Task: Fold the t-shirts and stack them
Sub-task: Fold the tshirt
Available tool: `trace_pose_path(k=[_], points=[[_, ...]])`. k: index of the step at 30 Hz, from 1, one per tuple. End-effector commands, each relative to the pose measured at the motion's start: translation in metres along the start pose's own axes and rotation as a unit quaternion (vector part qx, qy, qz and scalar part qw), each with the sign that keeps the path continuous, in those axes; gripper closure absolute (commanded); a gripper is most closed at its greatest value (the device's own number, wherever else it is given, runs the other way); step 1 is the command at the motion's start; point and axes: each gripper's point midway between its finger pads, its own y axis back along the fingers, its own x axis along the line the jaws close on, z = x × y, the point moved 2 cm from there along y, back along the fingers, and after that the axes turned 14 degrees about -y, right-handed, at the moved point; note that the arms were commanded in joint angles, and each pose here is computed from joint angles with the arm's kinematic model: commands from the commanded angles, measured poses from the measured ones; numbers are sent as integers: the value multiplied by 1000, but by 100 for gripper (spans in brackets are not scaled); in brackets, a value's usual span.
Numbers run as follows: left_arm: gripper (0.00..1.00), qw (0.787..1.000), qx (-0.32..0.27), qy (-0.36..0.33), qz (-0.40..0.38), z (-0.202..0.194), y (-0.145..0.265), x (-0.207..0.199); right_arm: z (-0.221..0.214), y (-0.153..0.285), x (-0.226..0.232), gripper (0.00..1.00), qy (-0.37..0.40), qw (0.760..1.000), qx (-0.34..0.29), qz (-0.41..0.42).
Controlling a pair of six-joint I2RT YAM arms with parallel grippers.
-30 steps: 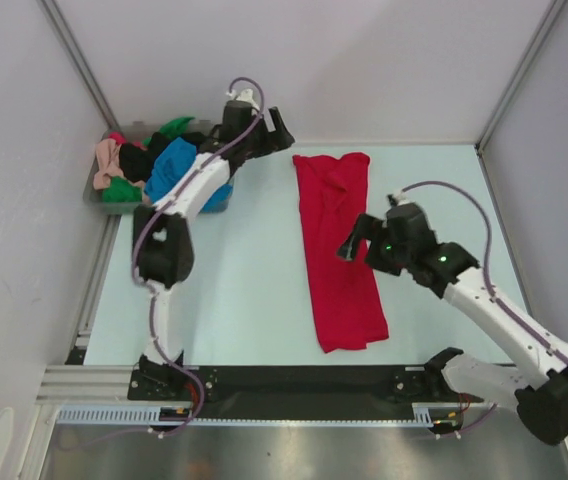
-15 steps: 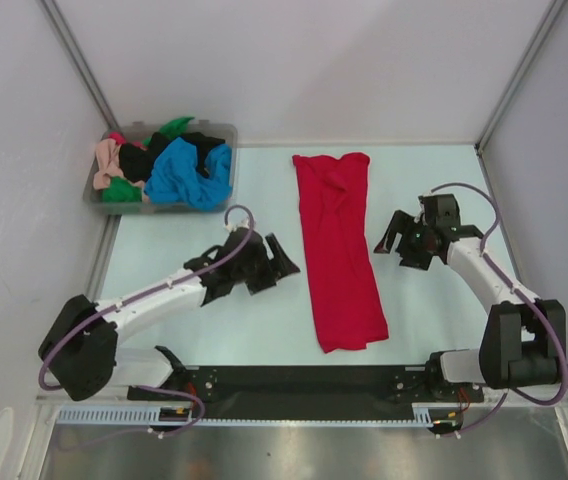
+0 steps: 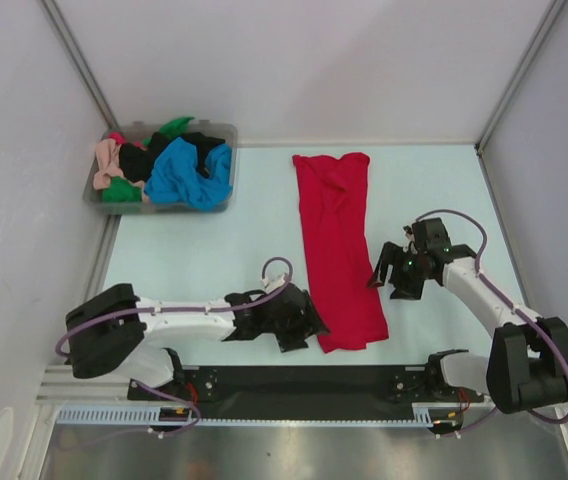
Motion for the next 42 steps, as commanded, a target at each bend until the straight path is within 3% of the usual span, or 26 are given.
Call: trace_pose_path(k=[1, 13, 16, 17, 18, 32, 42], points=[[27, 999, -3, 44, -26, -4, -4, -17, -8, 4, 0, 24, -35, 999, -6, 8], [47, 998, 22, 58, 4, -25, -31, -2, -23, 4, -16, 32, -43, 999, -18, 2], [74, 998, 7, 55, 30, -23, -33, 12, -28, 3, -18, 34, -46, 999, -15, 1], [92, 998, 8, 50, 36, -23, -33, 16, -32, 2, -16, 34, -47, 999, -11, 4], [100, 998, 9, 48, 39, -24, -33, 18, -34, 1, -16, 34, -46, 999, -9, 6], [100, 996, -1, -10, 89, -12, 2, 63, -89, -10, -15, 35, -45, 999, 26, -8], [100, 995, 22, -45, 83, -18, 9, 58, -105, -7, -16, 48, -48, 998, 34, 1]])
